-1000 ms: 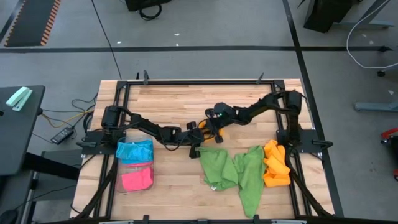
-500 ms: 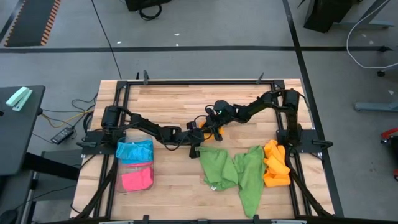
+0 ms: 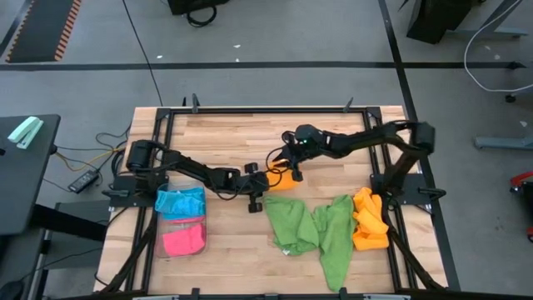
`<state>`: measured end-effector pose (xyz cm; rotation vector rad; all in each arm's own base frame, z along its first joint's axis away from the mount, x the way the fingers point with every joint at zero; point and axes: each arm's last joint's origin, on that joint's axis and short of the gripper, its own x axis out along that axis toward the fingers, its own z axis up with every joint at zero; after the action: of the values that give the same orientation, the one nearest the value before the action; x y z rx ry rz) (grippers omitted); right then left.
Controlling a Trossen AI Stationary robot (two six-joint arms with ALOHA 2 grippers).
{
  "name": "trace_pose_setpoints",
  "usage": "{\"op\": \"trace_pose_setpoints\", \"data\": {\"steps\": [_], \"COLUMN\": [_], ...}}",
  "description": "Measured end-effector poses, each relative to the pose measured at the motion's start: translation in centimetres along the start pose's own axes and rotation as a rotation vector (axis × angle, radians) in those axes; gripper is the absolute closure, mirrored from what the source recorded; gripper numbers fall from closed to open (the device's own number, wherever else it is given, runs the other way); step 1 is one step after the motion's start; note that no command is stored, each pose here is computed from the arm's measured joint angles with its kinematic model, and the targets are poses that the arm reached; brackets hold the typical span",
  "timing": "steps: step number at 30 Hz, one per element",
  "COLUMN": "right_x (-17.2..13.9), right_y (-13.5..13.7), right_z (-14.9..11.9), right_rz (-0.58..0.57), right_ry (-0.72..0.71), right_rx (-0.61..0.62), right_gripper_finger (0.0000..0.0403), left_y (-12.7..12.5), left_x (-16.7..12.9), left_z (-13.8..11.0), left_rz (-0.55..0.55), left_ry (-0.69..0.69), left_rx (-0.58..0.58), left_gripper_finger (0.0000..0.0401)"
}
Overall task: Fold microfiber towels
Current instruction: Fold the left yellow microfiber cloth, then put the left yellow microfiber cloth into the transparent bin
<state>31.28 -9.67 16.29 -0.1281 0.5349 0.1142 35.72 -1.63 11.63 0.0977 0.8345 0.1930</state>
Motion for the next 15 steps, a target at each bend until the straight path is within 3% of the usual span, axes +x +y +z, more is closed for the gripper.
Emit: {"op": "trace_pose_setpoints", "data": {"steps": [8,15], "right_x": [-3.3,-3.7], "right_y": [0.9,1.8], "right_z": [0.8,-0.2], "right_rz": [0.013,0.040], "right_ry": [0.128,0.257], "right_rx": [0.062,0.131], "right_gripper_finger": [0.0307,0.0307], "left_y": [0.8,3.3], "left_x": [-2.6,-4.0], "left_z": [0.9,3.2], "left_rz": [-0.026,-0.096], "left_ry": [0.029,-0.131], "left_rx": [0.010,-0.102], "left_gripper_finger": [0.0382,0.0367]}}
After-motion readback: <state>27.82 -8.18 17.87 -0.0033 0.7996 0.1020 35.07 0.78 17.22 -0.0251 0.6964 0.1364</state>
